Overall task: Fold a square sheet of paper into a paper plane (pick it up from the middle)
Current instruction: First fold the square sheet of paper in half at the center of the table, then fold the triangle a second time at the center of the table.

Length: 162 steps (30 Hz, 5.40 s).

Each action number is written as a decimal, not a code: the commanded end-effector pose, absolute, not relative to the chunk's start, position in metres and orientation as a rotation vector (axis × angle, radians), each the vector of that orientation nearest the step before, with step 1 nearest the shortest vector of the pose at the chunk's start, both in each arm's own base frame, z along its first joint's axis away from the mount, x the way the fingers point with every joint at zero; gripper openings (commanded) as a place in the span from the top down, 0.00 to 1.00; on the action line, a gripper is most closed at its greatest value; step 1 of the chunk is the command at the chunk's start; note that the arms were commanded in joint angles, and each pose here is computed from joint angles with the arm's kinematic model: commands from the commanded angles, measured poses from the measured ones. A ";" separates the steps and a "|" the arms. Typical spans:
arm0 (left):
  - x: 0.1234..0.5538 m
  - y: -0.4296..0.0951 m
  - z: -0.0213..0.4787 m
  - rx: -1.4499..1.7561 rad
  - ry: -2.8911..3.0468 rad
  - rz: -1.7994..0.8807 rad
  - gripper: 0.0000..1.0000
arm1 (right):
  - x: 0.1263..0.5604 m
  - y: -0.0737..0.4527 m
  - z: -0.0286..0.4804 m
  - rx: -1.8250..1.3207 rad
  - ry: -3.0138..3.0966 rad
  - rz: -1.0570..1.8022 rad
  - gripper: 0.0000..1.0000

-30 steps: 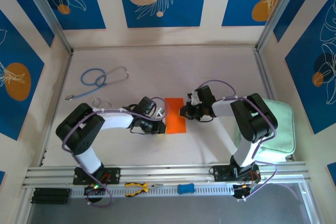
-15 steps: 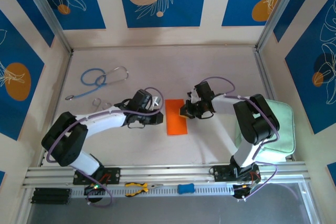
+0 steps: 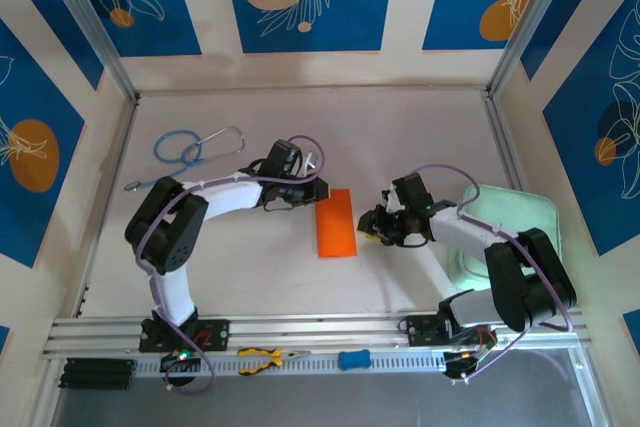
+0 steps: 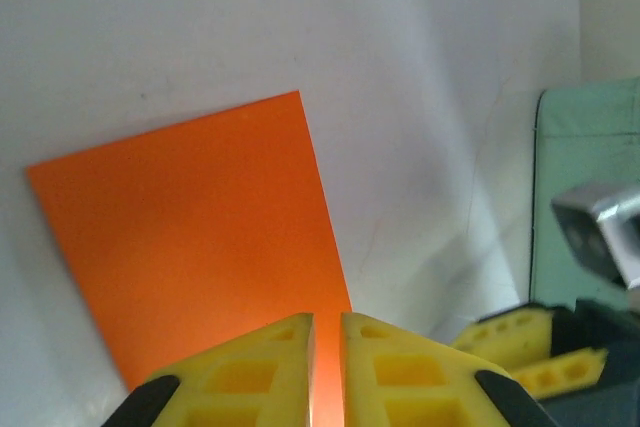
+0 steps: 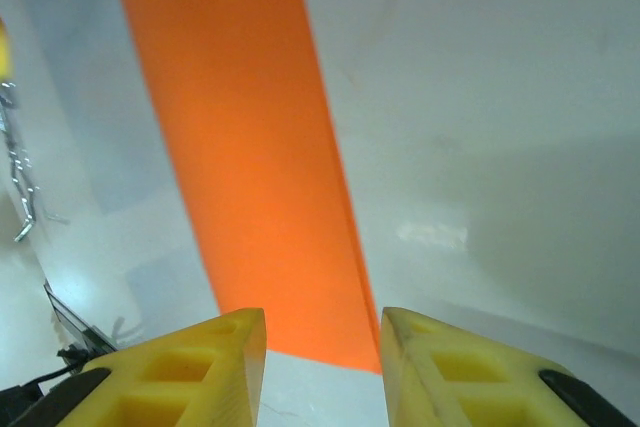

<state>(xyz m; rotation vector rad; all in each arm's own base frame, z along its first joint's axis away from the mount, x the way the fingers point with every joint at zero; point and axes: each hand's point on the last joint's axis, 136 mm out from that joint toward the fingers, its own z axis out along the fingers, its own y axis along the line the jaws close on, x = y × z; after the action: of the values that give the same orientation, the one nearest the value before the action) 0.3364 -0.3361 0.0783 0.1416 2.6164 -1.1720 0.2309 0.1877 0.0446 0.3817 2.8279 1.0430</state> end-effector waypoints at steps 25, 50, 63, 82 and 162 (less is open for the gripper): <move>0.336 -0.317 -0.003 0.038 2.771 -1.116 0.84 | 0.217 0.215 0.040 0.338 2.851 1.271 0.49; 0.351 -0.342 0.025 0.163 2.691 -1.250 0.84 | 0.258 0.230 0.051 0.270 2.715 1.520 0.56; 0.360 -0.352 0.108 0.229 2.497 -1.320 0.69 | 0.270 0.227 0.040 0.304 2.700 1.501 0.77; 0.223 -0.330 0.125 0.854 2.210 -0.876 0.53 | 0.274 0.227 0.047 0.287 2.722 1.485 0.86; 0.208 -0.387 0.080 0.922 2.289 -0.621 1.00 | 0.266 0.161 0.081 0.469 2.655 1.125 0.66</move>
<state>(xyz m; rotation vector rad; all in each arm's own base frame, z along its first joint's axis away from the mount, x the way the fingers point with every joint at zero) 0.2143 -0.3718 0.0661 0.9845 2.2530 -0.4204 0.2804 0.1690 0.0907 0.4355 2.5996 1.1675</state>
